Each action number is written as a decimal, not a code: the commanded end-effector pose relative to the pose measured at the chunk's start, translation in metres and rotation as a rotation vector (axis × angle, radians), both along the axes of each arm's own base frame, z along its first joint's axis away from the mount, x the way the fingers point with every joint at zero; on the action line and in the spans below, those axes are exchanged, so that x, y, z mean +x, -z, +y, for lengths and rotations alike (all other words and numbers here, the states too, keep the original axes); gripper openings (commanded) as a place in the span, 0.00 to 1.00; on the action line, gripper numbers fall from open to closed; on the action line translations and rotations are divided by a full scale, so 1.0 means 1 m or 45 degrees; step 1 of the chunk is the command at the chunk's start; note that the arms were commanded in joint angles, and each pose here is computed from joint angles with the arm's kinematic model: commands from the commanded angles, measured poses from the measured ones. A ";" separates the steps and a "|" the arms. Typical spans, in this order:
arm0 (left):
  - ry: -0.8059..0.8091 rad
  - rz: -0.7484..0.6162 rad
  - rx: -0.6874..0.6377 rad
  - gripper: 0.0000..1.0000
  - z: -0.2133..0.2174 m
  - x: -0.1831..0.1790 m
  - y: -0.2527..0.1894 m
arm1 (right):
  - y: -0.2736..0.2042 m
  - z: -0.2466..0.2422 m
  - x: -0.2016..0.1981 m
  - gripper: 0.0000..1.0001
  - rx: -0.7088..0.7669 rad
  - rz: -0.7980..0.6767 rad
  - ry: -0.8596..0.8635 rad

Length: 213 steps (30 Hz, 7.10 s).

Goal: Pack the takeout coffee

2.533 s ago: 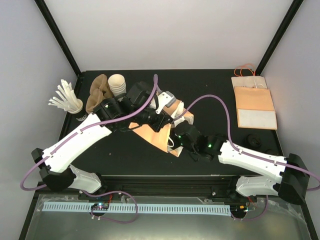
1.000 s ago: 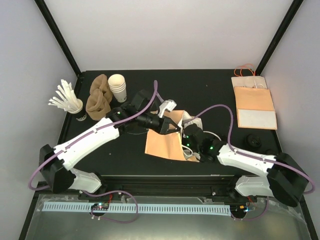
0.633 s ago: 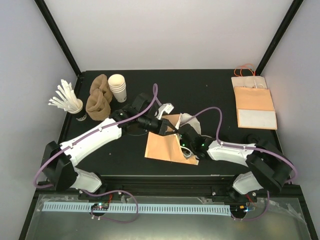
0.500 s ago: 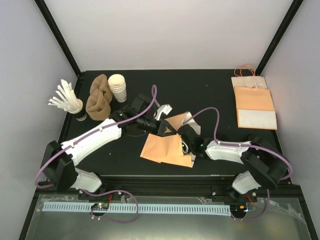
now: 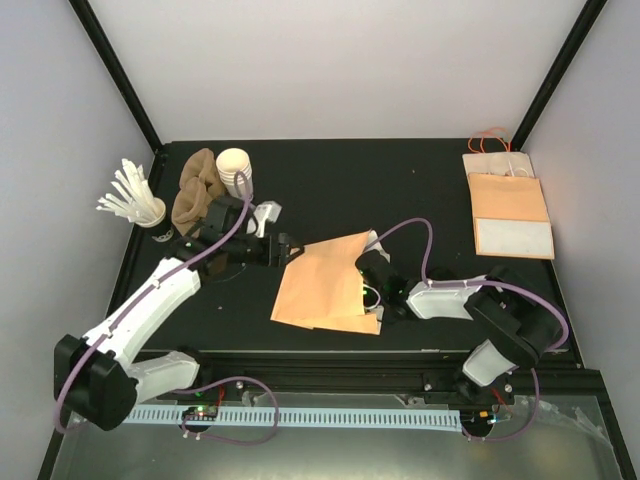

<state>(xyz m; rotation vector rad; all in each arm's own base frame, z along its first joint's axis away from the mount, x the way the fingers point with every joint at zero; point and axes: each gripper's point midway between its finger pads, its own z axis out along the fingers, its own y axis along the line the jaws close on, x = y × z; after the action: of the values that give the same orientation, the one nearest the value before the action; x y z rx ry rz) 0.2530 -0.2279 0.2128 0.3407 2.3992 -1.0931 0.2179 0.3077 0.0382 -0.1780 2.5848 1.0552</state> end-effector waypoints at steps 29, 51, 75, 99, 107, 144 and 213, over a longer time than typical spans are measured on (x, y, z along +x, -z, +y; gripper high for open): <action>-0.408 0.484 0.455 0.01 0.089 0.001 0.209 | -0.017 0.023 0.000 0.01 0.105 -0.004 -0.115; -0.103 0.666 0.173 0.01 0.025 -0.044 0.216 | -0.024 0.060 -0.012 0.01 0.215 0.129 -0.207; -0.031 0.640 0.033 0.08 0.010 -0.042 0.206 | -0.004 0.029 -0.020 0.01 -0.247 0.115 -0.272; 0.002 0.628 0.017 0.20 0.006 -0.044 0.201 | -0.029 -0.029 0.003 0.02 -0.936 -0.144 -0.279; 0.051 0.561 0.014 0.25 0.002 -0.047 0.190 | -0.037 -0.029 0.003 0.02 -0.969 -0.182 -0.282; -0.100 -0.315 0.076 0.63 0.005 -0.002 -0.105 | -0.065 -0.001 0.007 0.02 -0.771 -0.305 -0.321; 0.023 -0.156 1.028 0.02 0.005 0.023 -0.069 | -0.081 -0.097 0.027 0.04 -1.485 -0.367 -0.093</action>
<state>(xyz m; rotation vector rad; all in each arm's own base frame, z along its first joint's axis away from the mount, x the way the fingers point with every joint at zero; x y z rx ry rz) 0.2860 -0.2507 0.2735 0.6598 2.6029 -0.1621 0.2363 0.2427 0.1093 -0.7122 2.6117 -0.3140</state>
